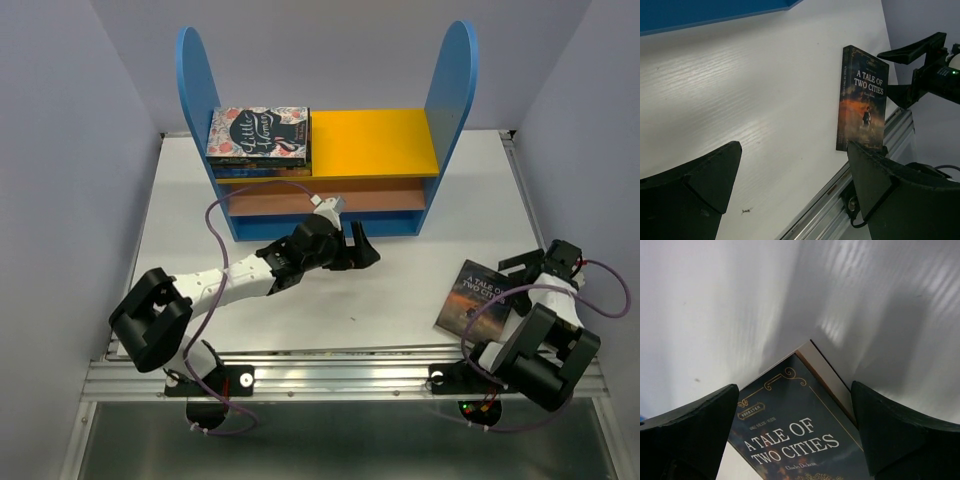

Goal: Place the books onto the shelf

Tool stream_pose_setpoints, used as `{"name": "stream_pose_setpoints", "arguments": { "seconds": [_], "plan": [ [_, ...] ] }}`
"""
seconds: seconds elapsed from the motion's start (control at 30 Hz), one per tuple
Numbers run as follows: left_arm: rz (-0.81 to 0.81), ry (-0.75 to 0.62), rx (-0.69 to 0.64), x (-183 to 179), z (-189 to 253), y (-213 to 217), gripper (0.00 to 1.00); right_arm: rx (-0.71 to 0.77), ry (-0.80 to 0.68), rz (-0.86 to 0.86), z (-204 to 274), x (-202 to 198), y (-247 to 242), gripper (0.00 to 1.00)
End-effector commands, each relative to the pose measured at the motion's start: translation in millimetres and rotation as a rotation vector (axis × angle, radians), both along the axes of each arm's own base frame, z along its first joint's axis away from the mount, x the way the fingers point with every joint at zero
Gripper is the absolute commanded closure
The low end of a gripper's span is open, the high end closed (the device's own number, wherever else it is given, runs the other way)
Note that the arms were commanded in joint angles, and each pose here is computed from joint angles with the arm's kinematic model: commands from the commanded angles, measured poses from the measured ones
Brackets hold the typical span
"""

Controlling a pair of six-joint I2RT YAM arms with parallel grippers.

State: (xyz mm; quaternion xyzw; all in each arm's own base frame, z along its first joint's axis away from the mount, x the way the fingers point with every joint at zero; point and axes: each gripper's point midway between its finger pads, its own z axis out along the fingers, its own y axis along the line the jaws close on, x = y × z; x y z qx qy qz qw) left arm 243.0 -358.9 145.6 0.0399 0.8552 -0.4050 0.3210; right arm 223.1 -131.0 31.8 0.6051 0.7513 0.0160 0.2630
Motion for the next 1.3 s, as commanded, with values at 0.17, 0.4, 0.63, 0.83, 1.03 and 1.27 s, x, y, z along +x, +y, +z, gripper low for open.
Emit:
{"name": "stream_pose_setpoints", "arguments": {
  "seconds": [0.17, 0.4, 0.63, 0.83, 1.03, 1.27],
  "plan": [
    [-0.19, -0.056, -0.048, -19.5, -2.9, -28.5, 0.01, 0.205, -0.105, 0.339, -7.3, 10.2, 99.2, 0.02],
    [-0.328, -0.017, -0.012, -53.3, -33.9, -55.2, 0.01, 0.269, -0.082, 0.456, -6.6, -5.2, 147.4, 0.02],
    [-0.464, 0.106, -0.007, -86.0, -67.7, -99.6, 0.09, 0.355, -0.013, 0.547, -22.0, -31.1, 177.8, 0.02],
    [-0.442, 0.121, -0.002, -75.3, -72.2, -120.0, 0.29, 0.42, -0.026, 0.617, -15.1, -36.8, 193.0, 0.04],
    [-0.406, 0.158, 0.105, -66.7, -99.4, -122.4, 0.54, 0.439, -0.072, 0.695, 8.2, -32.8, 201.8, 0.11],
    [-0.307, 0.15, 0.206, -43.0, -110.1, -118.0, 0.66, 0.479, -0.152, 0.823, 41.0, -26.5, 221.2, 0.35]
  ]
}}
